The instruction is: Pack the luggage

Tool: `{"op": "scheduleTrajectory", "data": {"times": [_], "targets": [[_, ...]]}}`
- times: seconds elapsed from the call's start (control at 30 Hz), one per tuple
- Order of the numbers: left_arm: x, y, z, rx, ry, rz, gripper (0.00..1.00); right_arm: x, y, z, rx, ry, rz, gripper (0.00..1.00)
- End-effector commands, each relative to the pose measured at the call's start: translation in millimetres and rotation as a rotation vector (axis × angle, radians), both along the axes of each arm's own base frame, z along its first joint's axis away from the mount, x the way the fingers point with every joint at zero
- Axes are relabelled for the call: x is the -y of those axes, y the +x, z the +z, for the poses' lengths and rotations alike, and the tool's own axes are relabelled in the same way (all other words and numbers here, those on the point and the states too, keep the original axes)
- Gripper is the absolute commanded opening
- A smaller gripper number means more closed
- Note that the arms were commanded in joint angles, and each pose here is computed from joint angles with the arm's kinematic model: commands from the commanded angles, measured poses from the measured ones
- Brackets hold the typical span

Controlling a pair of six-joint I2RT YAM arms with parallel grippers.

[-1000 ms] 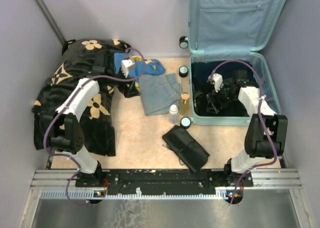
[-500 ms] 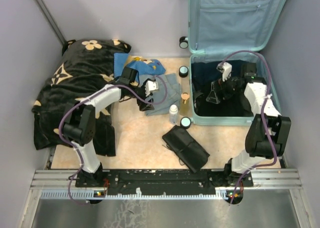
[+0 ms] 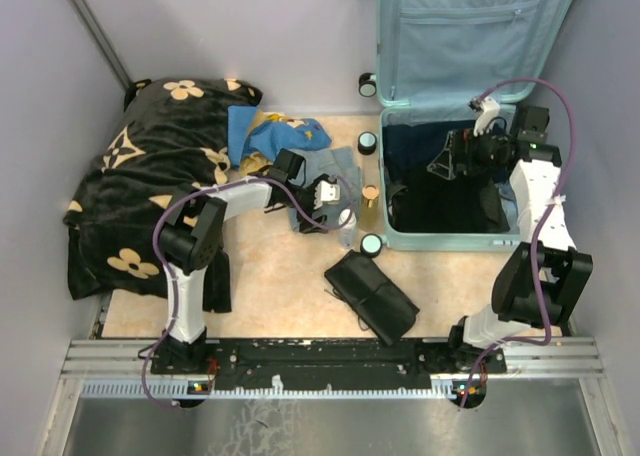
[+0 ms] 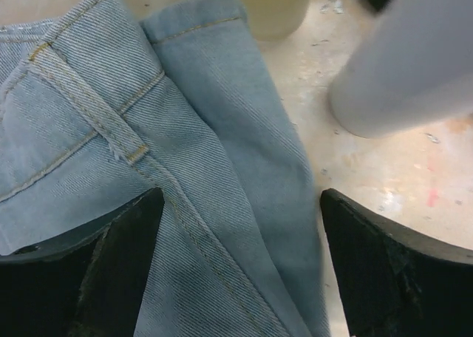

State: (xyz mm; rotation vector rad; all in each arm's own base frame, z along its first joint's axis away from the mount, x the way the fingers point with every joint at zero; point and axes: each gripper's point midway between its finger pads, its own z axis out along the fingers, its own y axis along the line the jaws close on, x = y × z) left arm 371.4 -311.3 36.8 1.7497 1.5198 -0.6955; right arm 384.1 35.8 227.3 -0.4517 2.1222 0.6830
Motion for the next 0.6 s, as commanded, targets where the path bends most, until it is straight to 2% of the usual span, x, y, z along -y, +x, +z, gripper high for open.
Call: {"op": "scheduleTrajectory", "data": {"times": [0.0, 0.13, 0.27, 0.4, 0.47, 0.57], "targets": [[14.7, 30.7, -2.7, 0.029, -0.016, 0.035, 0.91, 11.8, 15.7, 29.4, 0.058, -0.03, -0.054, 0.99], [16.0, 31.6, -7.8, -0.044, 0.028, 0.03, 0.69, 18.0, 29.1, 34.4, 0.068, -0.04, -0.079, 0.99], [10.0, 47.0, -5.3, -0.095, 0.049, 0.157, 0.35, 19.9, 37.1, 39.3, 0.089, -0.026, -0.108, 0.99], [9.9, 50.2, 31.4, -0.29, -0.074, 0.215, 0.1, 16.9, 43.2, 45.3, 0.082, 0.041, -0.159, 0.99], [15.5, 53.0, 57.7, -0.368, -0.156, 0.234, 0.02, 15.3, 45.7, 49.9, 0.051, 0.099, -0.209, 0.99], [21.2, 60.5, 88.3, -0.447, -0.248, 0.291, 0.0, 14.3, 51.4, 54.6, 0.017, 0.155, -0.302, 0.99]]}}
